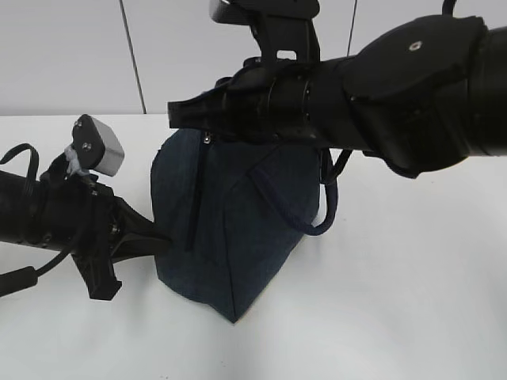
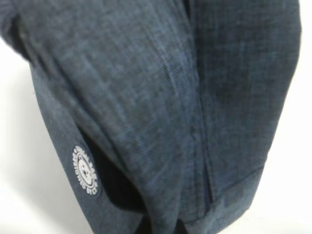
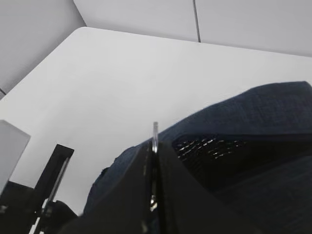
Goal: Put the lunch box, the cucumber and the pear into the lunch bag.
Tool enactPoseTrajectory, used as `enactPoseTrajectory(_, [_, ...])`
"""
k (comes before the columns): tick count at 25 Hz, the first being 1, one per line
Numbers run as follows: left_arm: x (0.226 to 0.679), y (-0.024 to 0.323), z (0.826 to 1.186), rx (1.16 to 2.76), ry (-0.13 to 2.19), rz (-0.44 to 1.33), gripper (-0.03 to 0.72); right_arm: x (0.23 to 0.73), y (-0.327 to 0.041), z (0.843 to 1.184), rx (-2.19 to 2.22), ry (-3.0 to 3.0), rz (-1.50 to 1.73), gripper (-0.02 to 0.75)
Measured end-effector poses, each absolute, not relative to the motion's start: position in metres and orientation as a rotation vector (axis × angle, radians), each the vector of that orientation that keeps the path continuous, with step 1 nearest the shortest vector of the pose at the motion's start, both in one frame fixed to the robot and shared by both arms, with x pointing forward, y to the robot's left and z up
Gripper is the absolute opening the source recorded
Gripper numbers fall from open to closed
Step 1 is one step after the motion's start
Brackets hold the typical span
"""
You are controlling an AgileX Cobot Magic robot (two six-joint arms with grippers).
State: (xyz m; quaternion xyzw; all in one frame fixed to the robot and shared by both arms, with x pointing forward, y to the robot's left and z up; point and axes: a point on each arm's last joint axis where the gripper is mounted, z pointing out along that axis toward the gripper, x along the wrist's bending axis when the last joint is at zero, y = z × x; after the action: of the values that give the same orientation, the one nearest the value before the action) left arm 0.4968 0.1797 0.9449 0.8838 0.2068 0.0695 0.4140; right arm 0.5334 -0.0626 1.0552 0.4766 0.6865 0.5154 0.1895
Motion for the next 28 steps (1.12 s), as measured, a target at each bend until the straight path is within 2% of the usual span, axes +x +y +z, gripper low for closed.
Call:
enactPoseTrajectory(12, [0.497,0.180,0.945,2.228,0.521,0.183,0.008,0.542,-0.071,1.058,1.383,1.888,1.453,0.000])
enactPoseTrajectory(22, [0.498,0.180,0.945,2.230,0.520,0.190,0.007,0.564,-0.104,1.058,1.483,1.797,1.418,0.000])
enactPoseTrajectory(28, [0.498,0.180,0.945,2.232,0.524,0.194,0.007,0.575,-0.114,1.047,1.552,1.796,1.392,0.000])
